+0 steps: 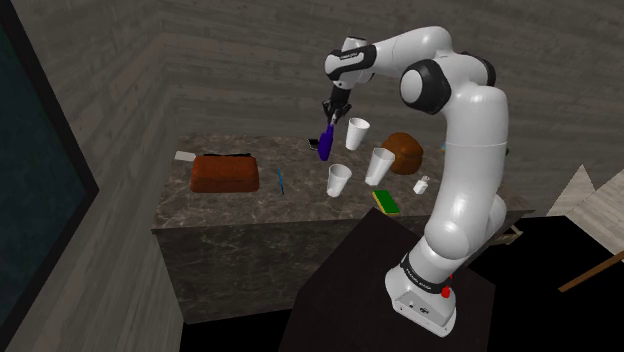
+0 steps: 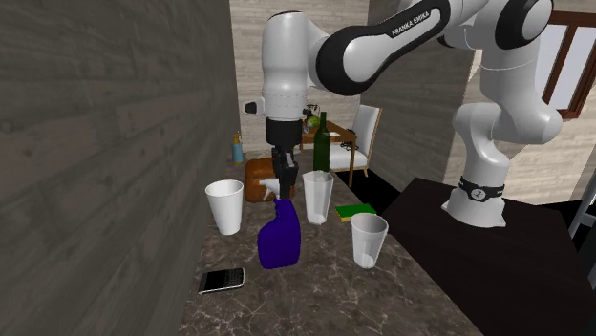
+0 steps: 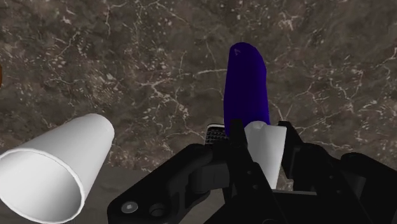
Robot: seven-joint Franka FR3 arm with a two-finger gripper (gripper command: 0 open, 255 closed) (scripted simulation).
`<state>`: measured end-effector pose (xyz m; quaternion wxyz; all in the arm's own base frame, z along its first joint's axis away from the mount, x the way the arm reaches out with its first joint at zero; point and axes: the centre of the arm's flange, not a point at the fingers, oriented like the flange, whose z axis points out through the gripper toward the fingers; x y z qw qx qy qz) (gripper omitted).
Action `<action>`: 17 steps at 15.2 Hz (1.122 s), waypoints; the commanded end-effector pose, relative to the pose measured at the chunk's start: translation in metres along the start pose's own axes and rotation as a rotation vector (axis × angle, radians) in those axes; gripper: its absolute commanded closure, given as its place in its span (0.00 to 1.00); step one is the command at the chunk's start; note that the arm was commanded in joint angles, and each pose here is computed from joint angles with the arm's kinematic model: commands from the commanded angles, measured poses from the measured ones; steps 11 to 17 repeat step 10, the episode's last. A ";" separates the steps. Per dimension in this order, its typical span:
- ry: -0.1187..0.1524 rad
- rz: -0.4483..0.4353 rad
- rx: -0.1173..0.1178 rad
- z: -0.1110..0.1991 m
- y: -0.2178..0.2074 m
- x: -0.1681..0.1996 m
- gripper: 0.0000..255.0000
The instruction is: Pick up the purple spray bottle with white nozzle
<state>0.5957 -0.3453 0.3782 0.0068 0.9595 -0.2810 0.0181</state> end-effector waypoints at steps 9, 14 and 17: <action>0.000 0.000 0.000 -0.049 0.000 0.001 1.00; 0.000 0.000 0.000 -0.049 0.000 0.001 1.00; 0.000 0.000 0.000 -0.049 0.000 0.001 1.00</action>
